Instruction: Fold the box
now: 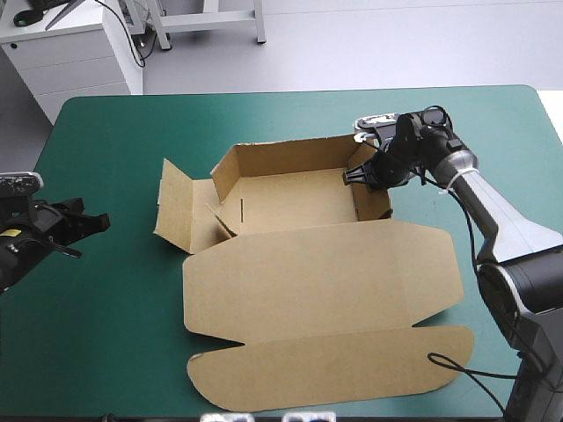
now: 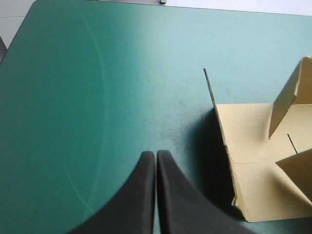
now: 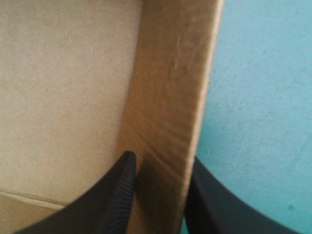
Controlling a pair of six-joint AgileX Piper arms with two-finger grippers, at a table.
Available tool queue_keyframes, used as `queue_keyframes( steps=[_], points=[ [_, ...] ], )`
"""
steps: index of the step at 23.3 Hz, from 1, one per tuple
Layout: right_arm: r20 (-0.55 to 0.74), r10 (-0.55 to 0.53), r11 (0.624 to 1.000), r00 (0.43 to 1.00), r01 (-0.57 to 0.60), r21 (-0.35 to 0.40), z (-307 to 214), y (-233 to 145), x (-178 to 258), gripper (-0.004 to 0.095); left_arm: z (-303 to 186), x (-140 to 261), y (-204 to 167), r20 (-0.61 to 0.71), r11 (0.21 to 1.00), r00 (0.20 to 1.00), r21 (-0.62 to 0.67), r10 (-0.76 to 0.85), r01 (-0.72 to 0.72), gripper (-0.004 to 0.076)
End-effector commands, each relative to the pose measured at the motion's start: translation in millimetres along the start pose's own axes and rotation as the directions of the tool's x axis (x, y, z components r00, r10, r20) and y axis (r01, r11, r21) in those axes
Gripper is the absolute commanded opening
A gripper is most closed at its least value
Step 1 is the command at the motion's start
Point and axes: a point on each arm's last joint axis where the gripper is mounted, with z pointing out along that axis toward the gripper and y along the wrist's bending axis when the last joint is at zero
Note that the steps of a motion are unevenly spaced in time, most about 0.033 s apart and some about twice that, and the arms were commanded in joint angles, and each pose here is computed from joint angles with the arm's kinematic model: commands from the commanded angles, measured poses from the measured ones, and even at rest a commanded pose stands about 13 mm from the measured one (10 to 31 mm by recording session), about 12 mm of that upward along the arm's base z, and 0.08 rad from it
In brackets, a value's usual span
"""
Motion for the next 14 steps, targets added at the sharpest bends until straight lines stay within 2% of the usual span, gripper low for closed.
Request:
queue_keyframes(
  steps=[1, 2, 3, 6, 9, 14],
  points=[
    [0.114, -0.015, 1.000, 0.993, 0.015, 0.003, -37.0, 2.2, -11.0, 0.0601, -6.8, -12.5, -0.2, 0.080, 1.000, 0.997, -0.017, -0.018, 0.020, -0.0008],
    [0.128, -0.017, 1.000, 0.992, 0.016, 0.003, -40.9, 2.5, -13.5, 0.0703, -6.8, -12.5, -0.2, 0.080, 1.000, 0.997, -0.017, -0.018, 0.020, -0.0008],
    [0.133, -0.016, 1.000, 0.991, 0.016, 0.003, -43.9, 2.7, -14.9, 0.0722, -6.8, -12.5, -0.2, 0.080, 1.000, 0.997, -0.017, -0.018, 0.020, -0.0008],
    [0.066, 0.007, 1.000, 0.998, -0.007, 0.002, -59.5, 3.8, -13.3, 0.0728, -6.8, -12.5, -0.2, 0.080, 1.000, 0.997, -0.017, -0.018, 0.020, -0.0008],
    [-0.003, 0.009, 0.999, 1.000, -0.009, 0.041, -58.8, 0.2, -6.3, 0.0729, -6.9, -12.9, 0.2, 0.084, 1.000, 0.996, -0.021, -0.018, 0.020, -0.0008],
    [-0.039, 0.031, 0.999, 0.999, -0.032, -0.020, -50.7, 6.0, -0.4, 0.0728, -6.8, -12.6, 0.0, 0.081, 1.000, 0.997, -0.018, -0.018, 0.020, -0.0008]
  ],
)
